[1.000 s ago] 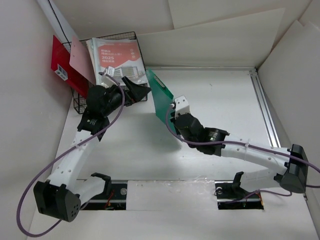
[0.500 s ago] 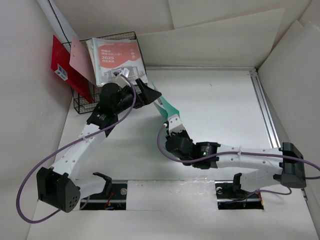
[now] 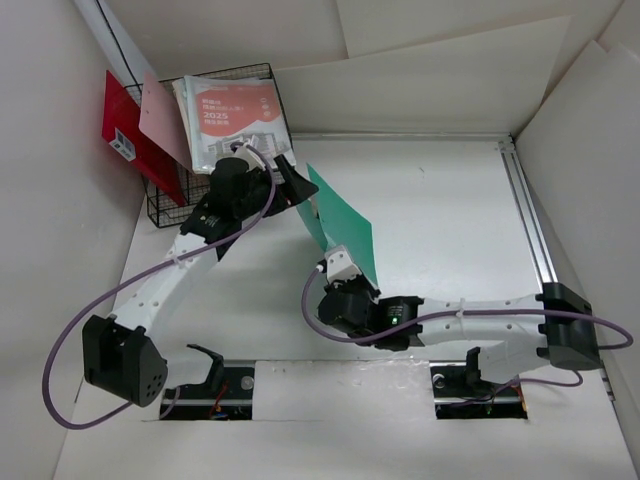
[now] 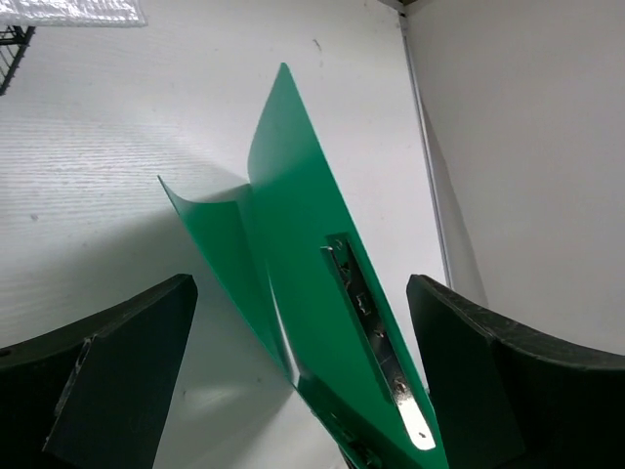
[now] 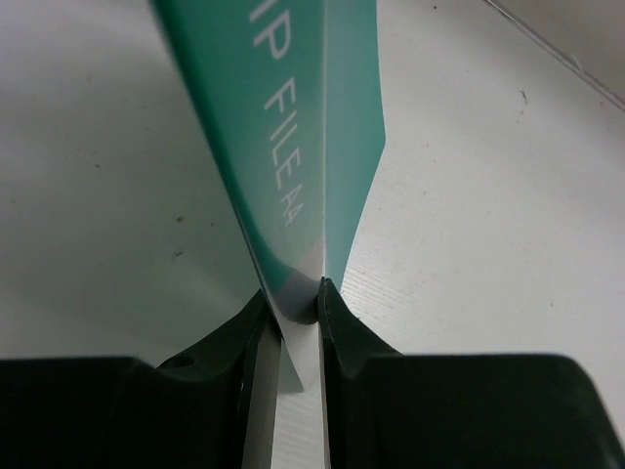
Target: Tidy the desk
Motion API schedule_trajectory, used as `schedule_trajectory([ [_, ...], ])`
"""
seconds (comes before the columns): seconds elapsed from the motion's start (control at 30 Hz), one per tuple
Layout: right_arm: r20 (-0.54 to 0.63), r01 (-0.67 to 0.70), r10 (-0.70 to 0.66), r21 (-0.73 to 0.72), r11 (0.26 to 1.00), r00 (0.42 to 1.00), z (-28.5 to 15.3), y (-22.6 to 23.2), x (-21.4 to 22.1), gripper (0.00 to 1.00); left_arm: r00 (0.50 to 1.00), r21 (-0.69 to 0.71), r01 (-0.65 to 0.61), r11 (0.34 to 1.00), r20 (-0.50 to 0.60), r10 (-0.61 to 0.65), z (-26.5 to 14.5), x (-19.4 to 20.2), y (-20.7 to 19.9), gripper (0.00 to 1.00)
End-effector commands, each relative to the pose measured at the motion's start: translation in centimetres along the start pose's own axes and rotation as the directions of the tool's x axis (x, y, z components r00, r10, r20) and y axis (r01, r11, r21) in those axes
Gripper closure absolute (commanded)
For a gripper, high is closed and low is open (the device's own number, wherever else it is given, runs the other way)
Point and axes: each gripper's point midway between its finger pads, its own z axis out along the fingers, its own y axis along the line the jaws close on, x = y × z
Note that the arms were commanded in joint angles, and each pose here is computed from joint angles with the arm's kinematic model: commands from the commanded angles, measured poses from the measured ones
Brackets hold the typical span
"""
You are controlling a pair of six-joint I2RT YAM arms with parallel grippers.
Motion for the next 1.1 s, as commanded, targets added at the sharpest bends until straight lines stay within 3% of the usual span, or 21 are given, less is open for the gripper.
schedule_trajectory([
  [0.0, 0.066, -0.057, 0.057, -0.002, 0.998, 0.996, -0.4, 0.6, -2.2, 1.0, 0.998, -0.005, -0.043, 0.999, 0.042, 0.043, -0.3, -2.0, -1.0, 0.14],
  [0.1, 0.105, -0.076, 0.079, -0.03, 0.997, 0.991, -0.8, 1.5, -3.3, 1.0, 0.999, -0.014, -0.039, 0.999, 0.032, 0.04, 0.2, -2.1, -0.9, 0.17],
  [0.23, 0.108, -0.006, 0.009, -0.023, 1.0, 0.994, -0.3, 2.2, -3.0, 1.0, 0.999, -0.002, -0.042, 0.999, -0.029, 0.042, 1.0, -1.0, -1.1, 0.2],
  [0.4, 0.112, 0.006, -0.003, -0.022, 1.0, 0.994, 0.2, 3.1, -3.3, 1.0, 0.997, 0.006, -0.069, 0.998, -0.027, 0.069, 0.9, -0.8, -2.6, 0.34],
  [0.53, 0.122, -0.013, 0.013, -0.005, 1.0, 0.992, 0.1, 2.8, -3.8, 1.0, 0.998, -0.022, -0.07, 0.997, -0.003, 0.07, 0.7, -1.2, -2.2, 0.67],
  [0.57, 0.122, -0.013, 0.013, -0.005, 1.0, 0.992, 0.1, 2.8, -3.8, 1.0, 0.997, -0.019, -0.071, 0.997, 0.002, 0.071, 0.3, -1.1, -2.3, 0.81],
  [0.63, 0.133, -0.044, 0.045, -0.01, 0.999, 0.99, -0.2, 2.4, -4.4, 1.0, 0.998, -0.022, -0.063, 0.998, 0.03, 0.063, -0.2, -1.6, -2.4, 0.97],
  [0.87, 0.163, -0.162, 0.167, -0.043, 0.986, 0.972, -1.3, 1.2, -6.5, 0.97, 0.992, -0.02, -0.072, 0.997, 0.102, 0.074, -2.8, -3.2, -3.8, 1.0],
  [0.9, 0.173, -0.2, 0.208, -0.064, 0.978, 0.963, -1.8, 0.8, -7.2, 0.74, 0.989, -0.023, -0.084, 0.996, 0.119, 0.087, -3.4, -3.9, -4.3, 1.0],
  [0.93, 0.179, -0.227, 0.236, -0.071, 0.971, 0.955, -2.1, 0.4, -7.6, 0.74, 0.987, -0.016, -0.098, 0.995, 0.13, 0.099, -3.6, -4.3, -4.7, 1.0],
  [0.97, 0.171, -0.231, 0.24, -0.07, 0.97, 0.956, -2.4, -0.1, -7.5, 0.46, 0.987, -0.019, -0.097, 0.995, 0.126, 0.099, -3.8, -4.4, -4.9, 1.0],
  [1.07, 0.182, -0.36, 0.376, -0.112, 0.926, 0.909, -4.0, -2.3, -9.2, 0.13, 0.98, -0.004, -0.114, 0.994, 0.163, 0.113, -5.0, -5.8, -6.4, 1.0],
])
